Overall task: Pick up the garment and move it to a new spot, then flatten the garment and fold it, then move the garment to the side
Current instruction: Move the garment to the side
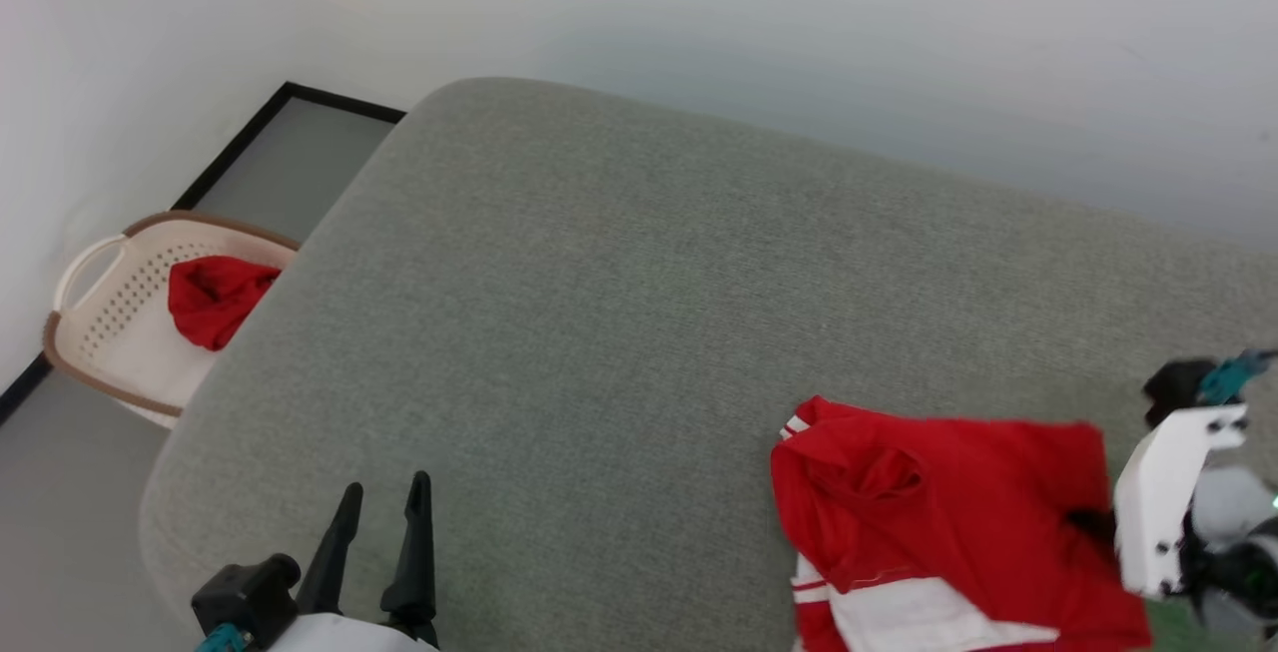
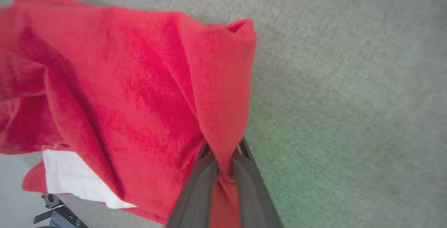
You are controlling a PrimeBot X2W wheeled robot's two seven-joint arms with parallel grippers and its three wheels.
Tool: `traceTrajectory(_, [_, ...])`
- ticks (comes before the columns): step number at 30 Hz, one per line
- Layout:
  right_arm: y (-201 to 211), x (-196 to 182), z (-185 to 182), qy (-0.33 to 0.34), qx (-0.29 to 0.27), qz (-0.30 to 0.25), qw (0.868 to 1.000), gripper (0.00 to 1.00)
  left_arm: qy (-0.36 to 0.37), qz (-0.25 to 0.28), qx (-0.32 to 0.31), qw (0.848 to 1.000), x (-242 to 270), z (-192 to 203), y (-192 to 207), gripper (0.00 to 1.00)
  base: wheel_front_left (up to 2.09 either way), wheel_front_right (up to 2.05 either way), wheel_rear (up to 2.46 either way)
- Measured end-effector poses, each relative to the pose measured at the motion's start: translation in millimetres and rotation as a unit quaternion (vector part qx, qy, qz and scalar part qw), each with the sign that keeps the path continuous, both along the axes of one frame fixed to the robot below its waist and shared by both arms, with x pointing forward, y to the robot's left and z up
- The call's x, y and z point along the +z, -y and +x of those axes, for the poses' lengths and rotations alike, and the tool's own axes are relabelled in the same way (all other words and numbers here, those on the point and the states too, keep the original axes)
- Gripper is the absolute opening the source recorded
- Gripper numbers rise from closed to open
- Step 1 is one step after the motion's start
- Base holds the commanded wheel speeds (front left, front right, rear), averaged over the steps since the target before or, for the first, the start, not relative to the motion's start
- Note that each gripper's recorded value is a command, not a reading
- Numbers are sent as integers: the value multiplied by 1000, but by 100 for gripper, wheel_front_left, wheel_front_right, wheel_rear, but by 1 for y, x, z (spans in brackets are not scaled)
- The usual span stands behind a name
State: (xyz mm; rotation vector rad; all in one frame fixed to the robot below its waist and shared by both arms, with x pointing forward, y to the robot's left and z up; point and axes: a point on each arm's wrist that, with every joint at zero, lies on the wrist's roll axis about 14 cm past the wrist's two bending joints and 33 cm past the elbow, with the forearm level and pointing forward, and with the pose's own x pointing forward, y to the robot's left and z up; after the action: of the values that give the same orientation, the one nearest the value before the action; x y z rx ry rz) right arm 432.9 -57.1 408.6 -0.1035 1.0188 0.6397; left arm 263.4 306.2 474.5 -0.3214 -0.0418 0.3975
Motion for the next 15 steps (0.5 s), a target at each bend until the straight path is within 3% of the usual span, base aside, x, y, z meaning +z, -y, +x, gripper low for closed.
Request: traceTrajectory(15, [45, 76, 47, 108, -29, -4, 994, 0, 10, 15, -50, 999, 9, 32, 22, 100, 0, 0, 0])
